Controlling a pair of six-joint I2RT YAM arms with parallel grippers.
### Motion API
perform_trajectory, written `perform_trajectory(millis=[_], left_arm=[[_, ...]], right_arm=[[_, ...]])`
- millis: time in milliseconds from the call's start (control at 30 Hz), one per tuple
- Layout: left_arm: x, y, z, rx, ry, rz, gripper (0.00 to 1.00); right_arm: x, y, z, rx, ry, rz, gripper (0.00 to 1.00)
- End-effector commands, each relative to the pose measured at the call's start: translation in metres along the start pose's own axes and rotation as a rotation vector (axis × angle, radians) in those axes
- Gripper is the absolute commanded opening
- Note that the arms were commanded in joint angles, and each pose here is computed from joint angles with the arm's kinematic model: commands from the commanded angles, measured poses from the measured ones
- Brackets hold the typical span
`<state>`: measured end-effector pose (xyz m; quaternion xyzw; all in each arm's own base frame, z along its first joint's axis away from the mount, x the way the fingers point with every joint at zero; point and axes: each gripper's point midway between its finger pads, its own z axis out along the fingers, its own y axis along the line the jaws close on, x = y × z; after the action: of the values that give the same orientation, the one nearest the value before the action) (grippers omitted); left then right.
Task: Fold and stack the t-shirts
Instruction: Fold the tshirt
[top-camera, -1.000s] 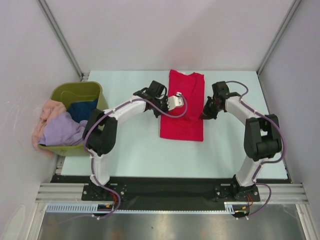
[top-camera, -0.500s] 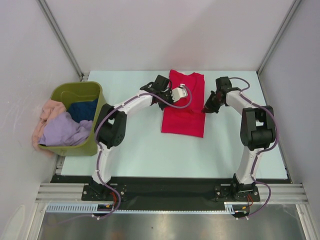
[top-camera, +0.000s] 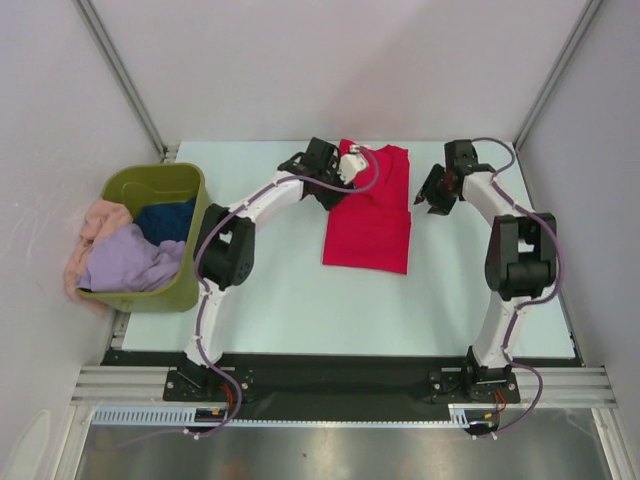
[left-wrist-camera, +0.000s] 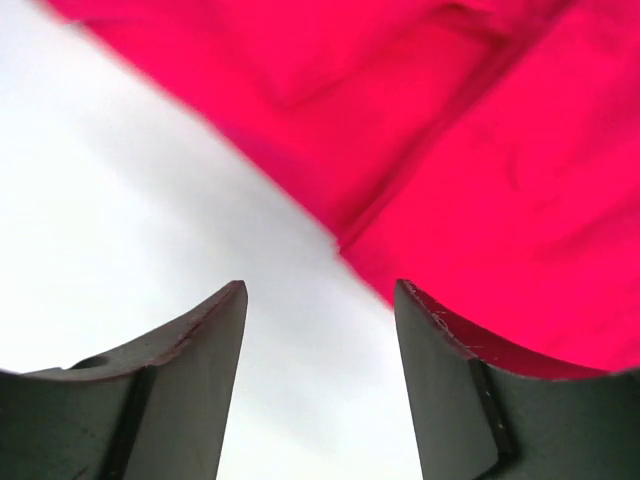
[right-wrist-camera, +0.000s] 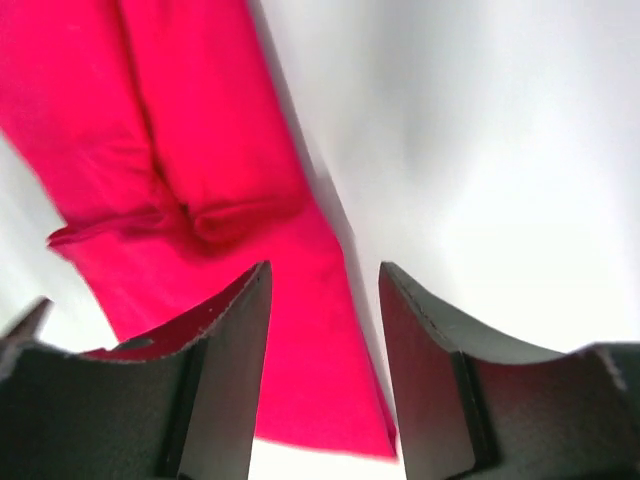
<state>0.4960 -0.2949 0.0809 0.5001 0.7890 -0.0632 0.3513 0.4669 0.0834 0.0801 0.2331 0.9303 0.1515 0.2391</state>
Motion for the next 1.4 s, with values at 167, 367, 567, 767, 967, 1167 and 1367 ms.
perform_trajectory(millis=[167, 367, 567, 767, 967, 1167, 1367], left_arm=[[-0.017, 0.002, -0.081, 0.08, -0.121, -0.2, 0.65], [0.013, -0.063, -0.09, 0.276, -0.087, -0.094, 0.58], [0.032, -0.12, -0.086, 0.382, -0.037, 0.029, 0.57], [0.061, -0.143, -0.062, 0.325, 0.082, 0.149, 0.52], [0.063, -0.146, -0.061, 0.285, 0.125, 0.226, 0.52], [0.086, -0.156, -0.06, 0.305, 0.186, 0.287, 0.51], [0.092, -0.159, -0.052, 0.287, 0.175, 0.302, 0.49]], right_arm=[[0.048, 0.05, -0.053, -0.148, -0.054, -0.182, 0.36], [0.054, 0.065, 0.001, -0.145, 0.044, -0.173, 0.25], [0.035, 0.07, 0.049, -0.114, 0.064, -0.13, 0.23], [0.02, 0.074, 0.033, -0.082, 0.054, -0.136, 0.24], [0.051, 0.044, -0.024, -0.053, 0.062, -0.166, 0.37], [0.119, 0.01, -0.047, -0.021, 0.137, -0.145, 0.48], [0.147, -0.008, -0.039, 0.004, 0.164, -0.099, 0.5]])
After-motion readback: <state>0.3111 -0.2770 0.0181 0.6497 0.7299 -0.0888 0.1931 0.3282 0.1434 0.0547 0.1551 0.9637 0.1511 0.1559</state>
